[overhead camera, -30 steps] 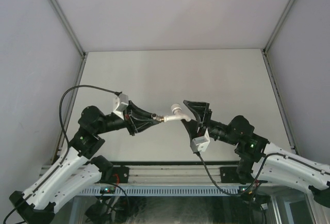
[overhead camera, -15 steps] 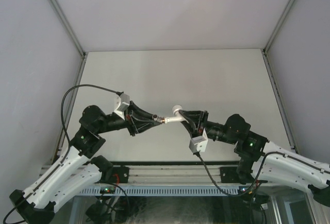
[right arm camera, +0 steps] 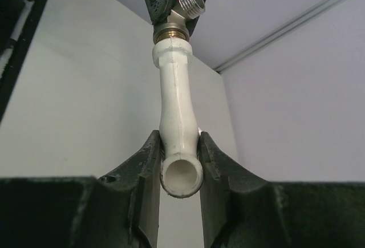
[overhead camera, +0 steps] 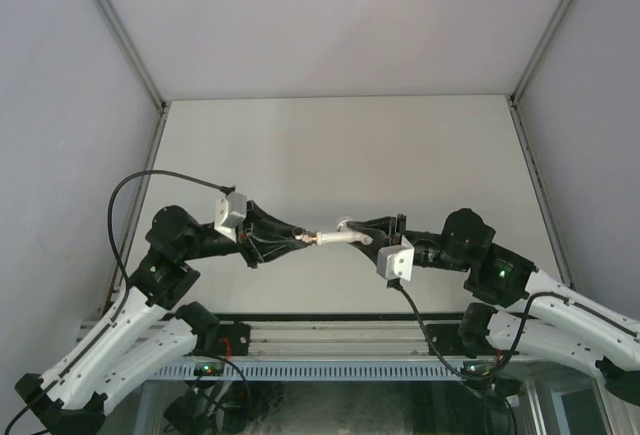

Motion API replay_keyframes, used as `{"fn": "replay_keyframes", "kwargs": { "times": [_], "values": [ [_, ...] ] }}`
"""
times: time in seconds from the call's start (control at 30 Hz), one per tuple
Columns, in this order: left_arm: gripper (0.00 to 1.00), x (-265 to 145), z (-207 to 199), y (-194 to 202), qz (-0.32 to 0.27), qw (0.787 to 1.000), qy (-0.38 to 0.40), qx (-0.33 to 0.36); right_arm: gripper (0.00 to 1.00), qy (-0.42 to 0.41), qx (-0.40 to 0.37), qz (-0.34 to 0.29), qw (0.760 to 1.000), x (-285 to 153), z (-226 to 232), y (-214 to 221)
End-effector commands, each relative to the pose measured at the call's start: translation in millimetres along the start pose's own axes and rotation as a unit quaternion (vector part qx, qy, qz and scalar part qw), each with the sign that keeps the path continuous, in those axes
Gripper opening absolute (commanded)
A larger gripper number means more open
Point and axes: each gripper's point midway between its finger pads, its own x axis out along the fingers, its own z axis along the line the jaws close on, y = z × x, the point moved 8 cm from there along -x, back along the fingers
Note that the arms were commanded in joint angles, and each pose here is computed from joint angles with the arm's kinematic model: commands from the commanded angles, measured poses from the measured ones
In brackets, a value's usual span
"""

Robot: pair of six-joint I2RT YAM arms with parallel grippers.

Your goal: Install the water faucets

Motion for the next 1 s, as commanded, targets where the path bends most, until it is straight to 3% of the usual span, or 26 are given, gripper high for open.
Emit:
{"fn": "replay_keyframes", "kwargs": {
  "times": [0.0, 0.3, 0.57, 0.83, 0.97],
  "values": [
    [0.00, -1, 3, -15, -0.014, 0.997, -0.011, 0.070, 0.00, -0.033, 0.074, -0.078, 0.994, -3, -5, -30],
    [0.00, -1, 10, -9, -0.006, 0.994, -0.023, 0.103, 0.00, -0.053, 0.210, -0.101, 0.971, -4, -6, -34],
    [0.00, -5, 13, 0, 0.003, 0.990, -0.031, 0.139, 0.00, -0.081, 0.330, -0.110, 0.934, 2, -2, -36],
    [0.00, -10, 12, 3, 0.013, 0.988, -0.039, 0.146, 0.00, -0.070, 0.448, -0.100, 0.885, 7, -4, -37],
    [0.00, -11, 13, 4, 0.013, 0.987, -0.045, 0.152, 0.00, -0.068, 0.527, -0.097, 0.842, 12, -7, -37]
  ]
}}
